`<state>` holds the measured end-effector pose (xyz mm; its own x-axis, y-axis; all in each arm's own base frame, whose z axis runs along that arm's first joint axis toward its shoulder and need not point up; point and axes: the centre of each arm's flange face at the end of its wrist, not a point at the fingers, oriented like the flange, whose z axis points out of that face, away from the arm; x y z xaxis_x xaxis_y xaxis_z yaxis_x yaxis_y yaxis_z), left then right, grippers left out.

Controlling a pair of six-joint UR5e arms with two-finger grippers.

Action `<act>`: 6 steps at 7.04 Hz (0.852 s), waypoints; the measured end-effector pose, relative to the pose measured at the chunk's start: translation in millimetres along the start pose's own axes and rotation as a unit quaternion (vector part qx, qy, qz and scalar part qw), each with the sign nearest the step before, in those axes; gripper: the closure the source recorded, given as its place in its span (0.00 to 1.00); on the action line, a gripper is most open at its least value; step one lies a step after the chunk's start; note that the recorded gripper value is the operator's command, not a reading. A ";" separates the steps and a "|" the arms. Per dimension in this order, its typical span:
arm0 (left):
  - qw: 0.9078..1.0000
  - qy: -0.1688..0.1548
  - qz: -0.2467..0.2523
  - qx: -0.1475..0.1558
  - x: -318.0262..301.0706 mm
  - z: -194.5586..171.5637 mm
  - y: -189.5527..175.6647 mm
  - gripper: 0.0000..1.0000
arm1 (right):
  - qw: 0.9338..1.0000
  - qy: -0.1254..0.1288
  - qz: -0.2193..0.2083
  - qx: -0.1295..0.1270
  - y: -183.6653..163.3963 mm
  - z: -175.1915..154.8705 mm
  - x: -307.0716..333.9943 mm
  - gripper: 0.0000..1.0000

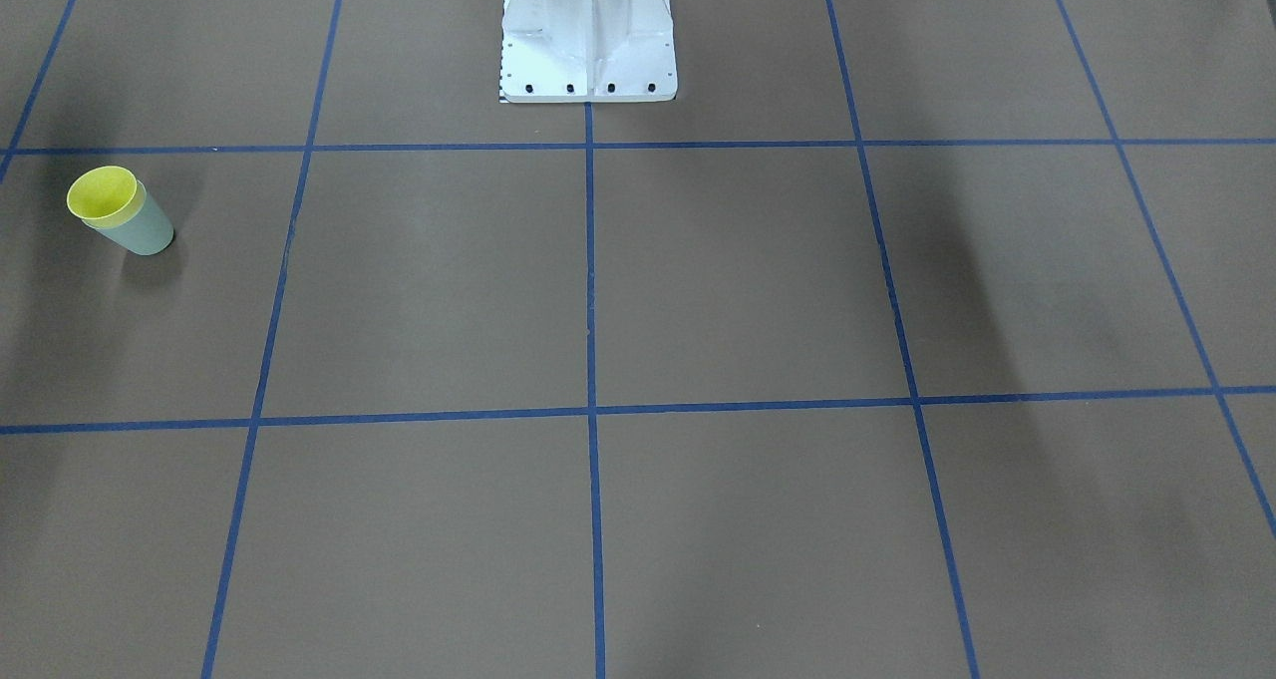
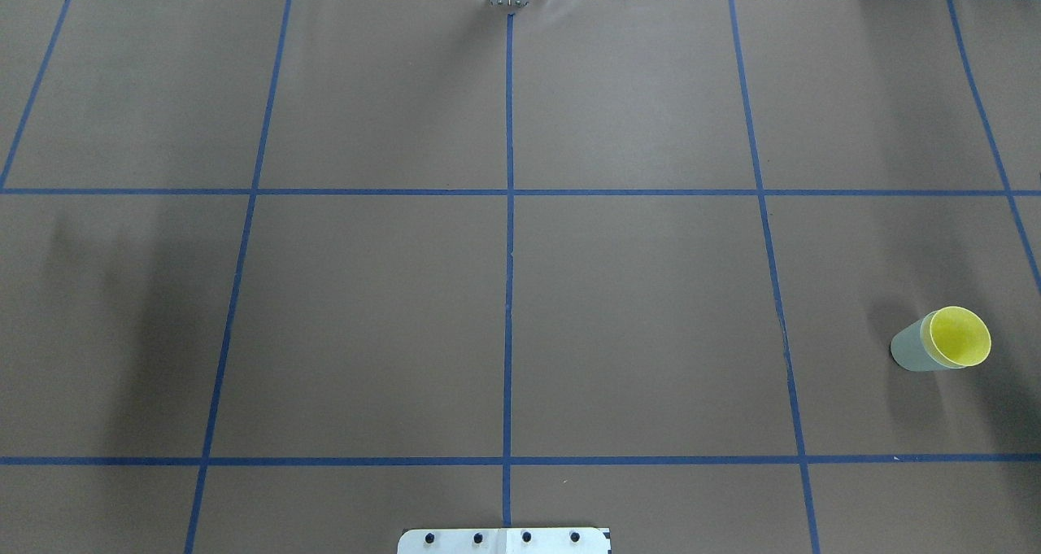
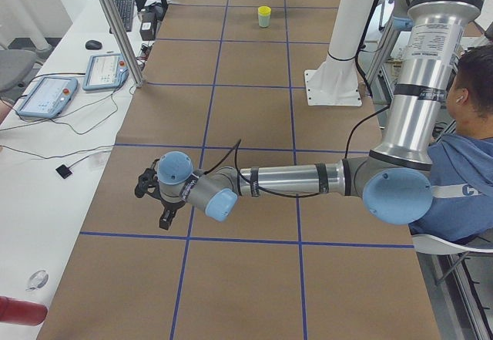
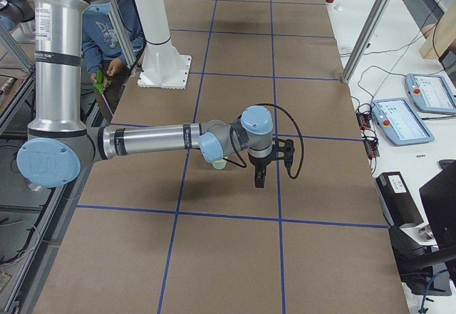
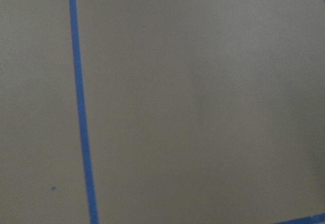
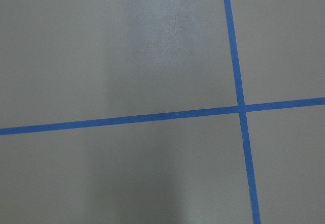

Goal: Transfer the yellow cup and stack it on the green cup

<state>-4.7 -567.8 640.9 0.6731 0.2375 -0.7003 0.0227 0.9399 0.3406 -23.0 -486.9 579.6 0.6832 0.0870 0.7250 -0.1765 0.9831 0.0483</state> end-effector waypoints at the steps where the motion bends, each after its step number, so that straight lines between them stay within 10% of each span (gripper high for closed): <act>1: 1.000 -0.007 -0.012 -0.019 9.8 -24.2 20.5 0.00 | 1.000 0.002 -0.006 -0.002 -1.9 3.0 2.3 0.00; 6: 0.995 -0.035 -0.042 -0.082 71.7 -94.9 71.8 0.00 | 1.000 0.008 0.000 0.004 12.6 -7.5 33.2 0.00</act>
<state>-24.9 -460.0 555.7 0.7246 0.1443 -0.6739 -0.0362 0.9845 0.1719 2.9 -470.5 599.1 0.6951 0.0896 0.7133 -0.1815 0.9819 0.0535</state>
